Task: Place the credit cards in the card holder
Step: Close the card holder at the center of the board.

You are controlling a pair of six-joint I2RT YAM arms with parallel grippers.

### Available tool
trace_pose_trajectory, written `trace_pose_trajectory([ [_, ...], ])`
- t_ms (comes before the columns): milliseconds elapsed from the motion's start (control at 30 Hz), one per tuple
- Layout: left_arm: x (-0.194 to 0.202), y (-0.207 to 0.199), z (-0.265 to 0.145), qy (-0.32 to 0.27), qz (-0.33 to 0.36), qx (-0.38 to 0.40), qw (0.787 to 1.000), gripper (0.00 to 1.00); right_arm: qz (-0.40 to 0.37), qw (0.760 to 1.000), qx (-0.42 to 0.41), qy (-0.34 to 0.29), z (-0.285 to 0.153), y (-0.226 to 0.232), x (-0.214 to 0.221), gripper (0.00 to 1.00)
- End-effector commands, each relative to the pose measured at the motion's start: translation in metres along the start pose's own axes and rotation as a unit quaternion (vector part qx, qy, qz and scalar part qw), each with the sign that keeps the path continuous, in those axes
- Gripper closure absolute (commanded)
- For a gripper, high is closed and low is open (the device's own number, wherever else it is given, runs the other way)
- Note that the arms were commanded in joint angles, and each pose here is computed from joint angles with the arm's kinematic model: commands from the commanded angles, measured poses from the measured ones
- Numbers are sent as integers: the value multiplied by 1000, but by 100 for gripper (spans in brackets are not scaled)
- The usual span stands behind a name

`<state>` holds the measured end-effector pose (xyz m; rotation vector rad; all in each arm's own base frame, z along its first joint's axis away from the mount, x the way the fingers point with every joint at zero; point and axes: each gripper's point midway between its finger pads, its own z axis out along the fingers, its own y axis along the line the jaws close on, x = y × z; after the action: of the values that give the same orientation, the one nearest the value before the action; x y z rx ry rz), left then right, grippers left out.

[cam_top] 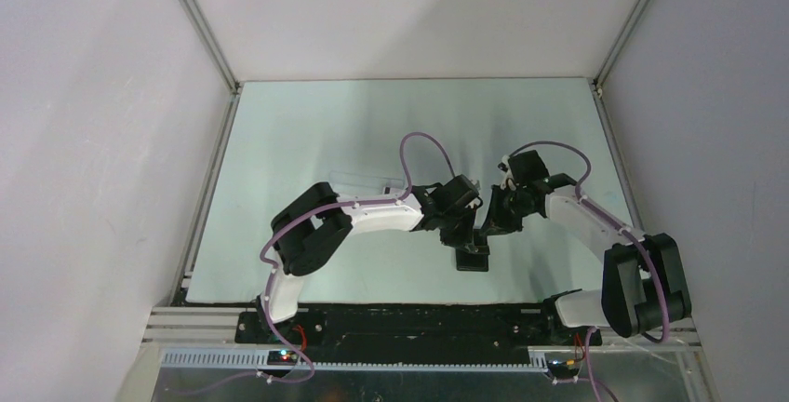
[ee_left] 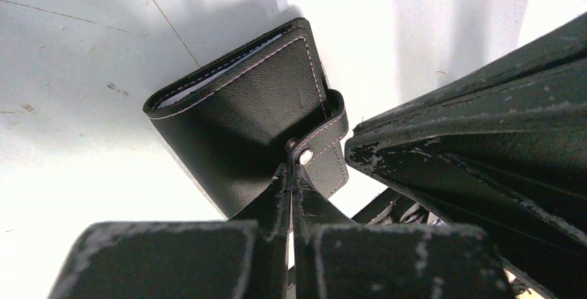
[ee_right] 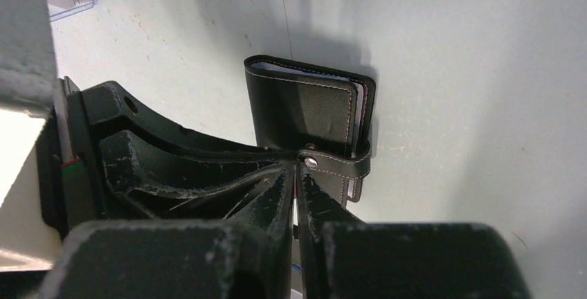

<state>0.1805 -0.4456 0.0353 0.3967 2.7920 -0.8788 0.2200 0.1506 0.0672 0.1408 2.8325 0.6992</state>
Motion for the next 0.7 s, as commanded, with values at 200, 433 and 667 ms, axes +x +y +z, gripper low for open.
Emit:
trace_pose_trajectory([
  [200, -15, 4, -8, -25, 0, -9, 1000, 100, -27, 999, 11, 13, 3, 7, 5, 100],
  [433, -15, 8, -6, -21, -3, -10, 1000, 100, -34, 999, 30, 25, 16, 3, 11, 100],
  [667, -11, 15, -1, -13, -10, -18, 1000, 100, -36, 996, 77, 29, 31, -12, 12, 100],
])
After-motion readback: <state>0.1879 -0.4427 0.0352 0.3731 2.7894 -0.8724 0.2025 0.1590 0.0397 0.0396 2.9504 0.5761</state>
